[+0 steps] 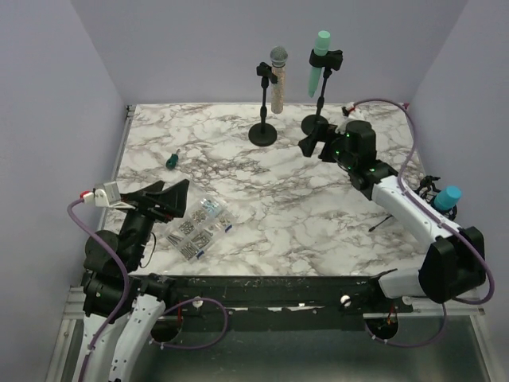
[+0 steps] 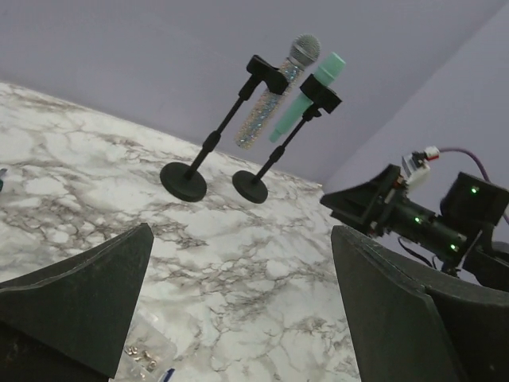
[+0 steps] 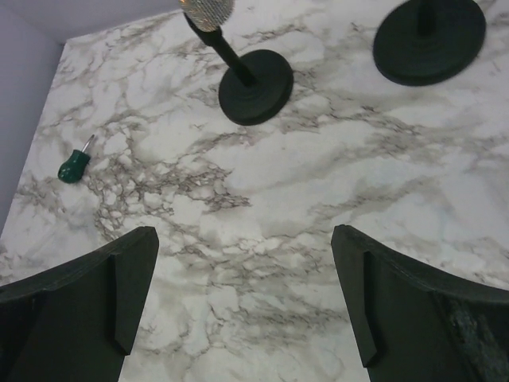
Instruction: Remove the microphone from the stand
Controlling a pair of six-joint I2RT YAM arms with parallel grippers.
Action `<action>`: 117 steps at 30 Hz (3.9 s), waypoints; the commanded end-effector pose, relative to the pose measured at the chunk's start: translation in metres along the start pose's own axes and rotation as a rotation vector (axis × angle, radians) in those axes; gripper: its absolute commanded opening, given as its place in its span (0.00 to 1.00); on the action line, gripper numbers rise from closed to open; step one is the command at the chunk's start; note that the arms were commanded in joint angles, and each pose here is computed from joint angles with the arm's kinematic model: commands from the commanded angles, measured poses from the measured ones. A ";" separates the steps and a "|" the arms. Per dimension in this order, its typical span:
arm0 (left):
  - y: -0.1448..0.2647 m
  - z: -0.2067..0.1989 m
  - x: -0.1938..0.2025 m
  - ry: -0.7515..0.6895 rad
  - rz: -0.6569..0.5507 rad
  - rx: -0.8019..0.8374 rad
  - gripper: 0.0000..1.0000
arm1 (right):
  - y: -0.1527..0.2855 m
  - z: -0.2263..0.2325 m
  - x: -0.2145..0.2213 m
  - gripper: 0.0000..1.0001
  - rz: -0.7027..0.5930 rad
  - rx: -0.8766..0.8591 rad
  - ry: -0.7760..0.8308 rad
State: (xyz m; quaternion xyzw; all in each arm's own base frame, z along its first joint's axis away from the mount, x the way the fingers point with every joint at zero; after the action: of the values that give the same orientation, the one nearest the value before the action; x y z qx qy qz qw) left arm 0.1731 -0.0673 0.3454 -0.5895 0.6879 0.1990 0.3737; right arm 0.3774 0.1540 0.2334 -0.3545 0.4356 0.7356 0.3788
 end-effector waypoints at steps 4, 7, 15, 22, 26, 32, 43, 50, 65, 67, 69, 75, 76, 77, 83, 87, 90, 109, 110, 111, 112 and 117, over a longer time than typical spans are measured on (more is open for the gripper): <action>-0.037 -0.046 -0.034 -0.135 0.025 0.118 0.99 | -0.066 0.047 -0.051 1.00 -0.335 0.008 0.218; -0.057 -0.051 -0.044 -0.198 0.063 0.085 0.98 | -0.087 0.060 -0.058 0.98 -0.462 0.027 0.239; -0.082 -0.047 -0.035 -0.365 0.091 0.133 0.99 | -0.131 0.071 -0.071 0.97 -0.628 0.235 0.227; -0.081 -0.039 -0.010 -0.364 0.161 0.196 0.99 | -0.166 0.070 -0.078 0.96 -0.659 0.323 0.242; -0.074 -0.040 -0.012 -0.375 0.126 0.212 0.98 | -0.181 0.077 -0.081 0.94 -0.664 0.311 0.292; -0.071 -0.037 -0.013 -0.373 0.107 0.207 0.98 | -0.200 0.080 -0.082 0.88 -0.660 0.328 0.330; -0.072 -0.040 -0.008 -0.358 0.134 0.249 0.98 | -0.211 0.073 -0.077 0.77 -0.685 0.372 0.355; -0.073 -0.039 -0.007 -0.360 0.140 0.249 0.99 | -0.219 0.070 -0.075 0.59 -0.686 0.393 0.381; -0.075 -0.039 -0.001 -0.359 0.162 0.263 0.99 | -0.180 0.080 -0.077 0.26 -0.714 0.269 0.430; -0.076 -0.040 0.000 -0.360 0.168 0.274 0.98 | -0.169 0.085 -0.078 0.20 -0.712 0.224 0.439; -0.076 -0.042 0.001 -0.358 0.177 0.287 0.99 | -0.159 0.088 -0.076 0.11 -0.695 0.183 0.447; -0.076 -0.048 0.006 -0.347 0.204 0.333 0.99 | -0.119 0.103 -0.067 0.01 -0.656 0.011 0.480; -0.076 -0.048 0.007 -0.345 0.207 0.336 0.99 | -0.113 0.106 -0.066 0.01 -0.649 -0.018 0.483; -0.076 -0.049 0.007 -0.344 0.208 0.340 0.99 | -0.106 0.108 -0.063 0.01 -0.636 -0.043 0.483; -0.075 -0.059 0.015 -0.329 0.246 0.421 0.99 | -0.059 0.122 -0.032 0.01 -0.534 -0.230 0.462; -0.074 -0.070 0.025 -0.300 0.292 0.525 0.99 | -0.025 0.139 0.000 0.01 -0.435 -0.374 0.457; -0.072 -0.078 0.033 -0.281 0.333 0.603 0.98 | 0.006 0.152 0.026 0.01 -0.383 -0.505 0.463; -0.072 -0.098 0.100 -0.303 0.606 0.760 0.96 | 0.073 0.155 0.088 0.01 -0.300 -0.691 0.493; -0.074 -0.098 0.101 -0.304 0.607 0.755 0.95 | 0.074 0.154 0.088 0.01 -0.300 -0.687 0.494; -0.076 -0.097 0.101 -0.305 0.608 0.748 0.94 | 0.074 0.154 0.089 0.01 -0.300 -0.688 0.496; -0.077 -0.096 0.102 -0.307 0.607 0.743 0.95 | 0.075 0.154 0.089 0.01 -0.301 -0.687 0.498; -0.083 -0.096 0.107 -0.322 0.610 0.741 0.95 | 0.075 0.153 0.088 0.01 -0.307 -0.680 0.492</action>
State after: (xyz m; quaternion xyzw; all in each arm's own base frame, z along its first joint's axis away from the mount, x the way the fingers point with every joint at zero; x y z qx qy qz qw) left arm 0.2186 -0.2227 0.3353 -0.1480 0.8001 0.1217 0.5685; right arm 0.2483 0.2888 0.2313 -0.6777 0.2094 0.6697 0.2198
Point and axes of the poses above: each gripper's point midway between its finger pads, its own y axis back along the fingers, its own z axis along the line the jaws close on, x = y × z, the point moved 2 cm from there along y, back along the fingers, and after that the axes turned 4 degrees about y, right-handed, at the moved point
